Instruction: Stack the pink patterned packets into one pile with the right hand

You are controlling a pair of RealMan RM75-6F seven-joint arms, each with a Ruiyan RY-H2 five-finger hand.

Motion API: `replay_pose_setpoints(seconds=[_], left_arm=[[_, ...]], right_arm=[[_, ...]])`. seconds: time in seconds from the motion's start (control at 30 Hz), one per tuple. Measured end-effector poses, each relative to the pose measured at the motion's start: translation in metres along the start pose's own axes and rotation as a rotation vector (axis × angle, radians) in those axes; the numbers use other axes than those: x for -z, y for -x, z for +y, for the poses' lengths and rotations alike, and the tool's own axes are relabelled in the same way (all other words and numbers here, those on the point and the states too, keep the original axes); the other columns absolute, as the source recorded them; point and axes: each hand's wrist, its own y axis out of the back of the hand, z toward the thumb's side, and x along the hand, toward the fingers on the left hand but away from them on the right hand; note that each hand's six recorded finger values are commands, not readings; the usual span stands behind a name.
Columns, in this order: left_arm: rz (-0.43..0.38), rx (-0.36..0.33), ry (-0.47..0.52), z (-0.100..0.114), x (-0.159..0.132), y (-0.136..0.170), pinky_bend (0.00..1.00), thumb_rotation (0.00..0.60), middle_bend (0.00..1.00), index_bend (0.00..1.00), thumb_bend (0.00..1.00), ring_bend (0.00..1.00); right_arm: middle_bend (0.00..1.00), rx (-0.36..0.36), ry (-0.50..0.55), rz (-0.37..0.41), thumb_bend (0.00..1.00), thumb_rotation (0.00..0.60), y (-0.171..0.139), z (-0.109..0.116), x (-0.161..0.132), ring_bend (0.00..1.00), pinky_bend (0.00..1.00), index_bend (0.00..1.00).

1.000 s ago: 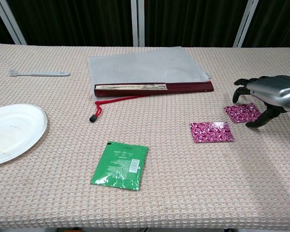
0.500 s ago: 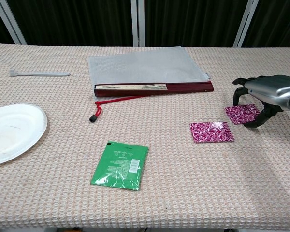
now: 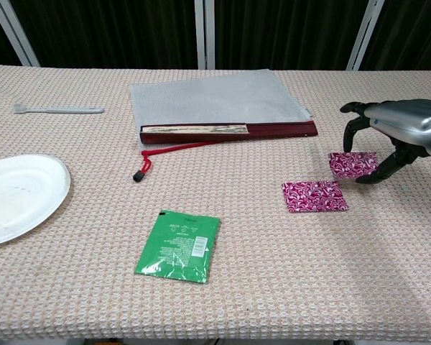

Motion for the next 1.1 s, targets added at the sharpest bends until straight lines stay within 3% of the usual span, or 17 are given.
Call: replay_pose_setpoints(seconds=[0.23, 0.57, 0.8, 1.1], left_arm=[[-0.001, -0.005, 0.004, 0.001, 0.002, 0.001, 0.18, 0.158, 0.07, 0.09, 0.09, 0.01], [-0.018, 0.011, 0.002, 0.000, 0.004, 0.004, 0.18, 0.150, 0.07, 0.09, 0.09, 0.01], [-0.016, 0.022, 0.009, -0.001, 0.008, 0.005, 0.18, 0.081, 0.07, 0.09, 0.09, 0.01], [-0.010, 0.033, 0.017, -0.001, 0.013, 0.005, 0.18, 0.080, 0.07, 0.09, 0.09, 0.01]], right_arm=[[0.00, -0.031, 0.030, 0.067, 0.49, 0.593, -0.021, 0.009, -0.036, 0.00, 0.00, 0.44], [0.00, -0.080, 0.073, -0.015, 0.48, 0.596, -0.022, -0.011, -0.057, 0.00, 0.00, 0.45], [0.00, -0.082, 0.095, -0.023, 0.48, 0.596, -0.017, -0.016, -0.066, 0.00, 0.00, 0.44], [0.00, -0.085, 0.108, -0.013, 0.48, 0.595, -0.010, -0.020, -0.077, 0.00, 0.00, 0.43]])
